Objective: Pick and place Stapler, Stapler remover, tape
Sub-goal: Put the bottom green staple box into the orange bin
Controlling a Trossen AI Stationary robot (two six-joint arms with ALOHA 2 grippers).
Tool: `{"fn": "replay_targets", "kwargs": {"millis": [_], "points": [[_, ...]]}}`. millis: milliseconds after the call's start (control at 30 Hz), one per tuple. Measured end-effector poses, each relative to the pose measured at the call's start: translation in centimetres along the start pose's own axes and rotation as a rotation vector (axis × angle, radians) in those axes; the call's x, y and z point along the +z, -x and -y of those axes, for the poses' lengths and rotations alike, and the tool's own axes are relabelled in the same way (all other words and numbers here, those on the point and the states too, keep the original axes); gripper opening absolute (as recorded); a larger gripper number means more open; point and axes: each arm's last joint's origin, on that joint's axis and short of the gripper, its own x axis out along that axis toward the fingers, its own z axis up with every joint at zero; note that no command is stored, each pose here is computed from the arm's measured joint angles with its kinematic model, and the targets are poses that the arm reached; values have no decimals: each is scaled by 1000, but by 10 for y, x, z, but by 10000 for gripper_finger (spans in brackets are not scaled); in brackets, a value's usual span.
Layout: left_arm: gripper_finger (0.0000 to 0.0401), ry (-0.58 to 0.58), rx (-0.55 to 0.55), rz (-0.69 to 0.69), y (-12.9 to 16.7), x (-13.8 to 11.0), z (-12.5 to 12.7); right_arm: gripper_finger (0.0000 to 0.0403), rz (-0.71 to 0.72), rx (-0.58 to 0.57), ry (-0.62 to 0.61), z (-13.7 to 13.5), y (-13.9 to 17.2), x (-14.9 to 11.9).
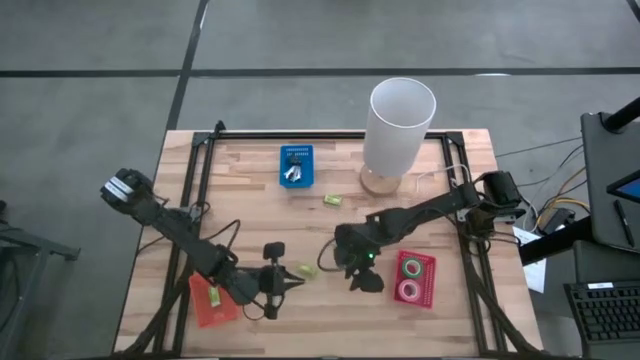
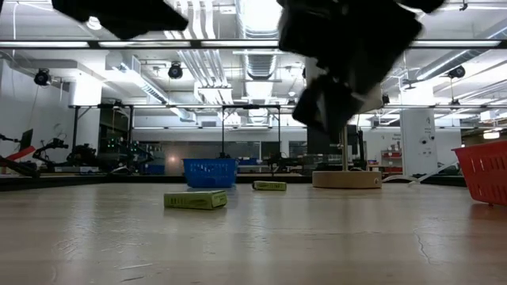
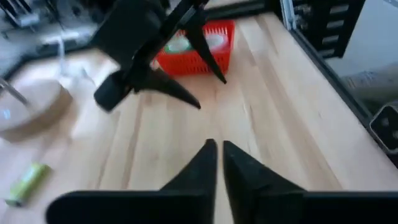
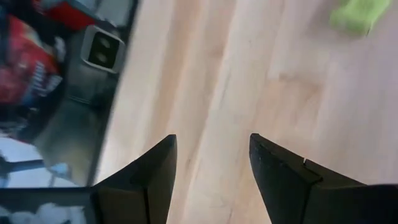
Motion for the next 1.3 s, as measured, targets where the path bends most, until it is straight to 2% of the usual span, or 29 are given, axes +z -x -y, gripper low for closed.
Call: {"fn": "replay_targets", "kwargs": {"millis": [133,333,467,567,700,833,1067,1300], "points": [[85,31,-32,-76,-14,-9,-9,190,-1,-26,-4,-1,-15,-16],[187,108,-4,-214,-36,-23,-38,181,31,-3,37,-8,-22,-24],[221,143,-82,-307,-52,-34,-56,174,61,4,76,-14,-12,-22],[226,135,-148,-372,-59,-42,-63,169,106,16,119,-20,-2,-21],[227,103,-175,-421,-64,-51,-64,166,158,-23,142,-27,12,-24],[227,30,-155,-441,-73,-60,-63,168,226,-79,169,-35,26,-26],[227,-8,-150,-470,-94,-70,-58,162,301,-70,198,-46,44,-27],[219,24,-147,-472,-99,-70,-56,150,324,-85,205,-48,48,-27]]}}
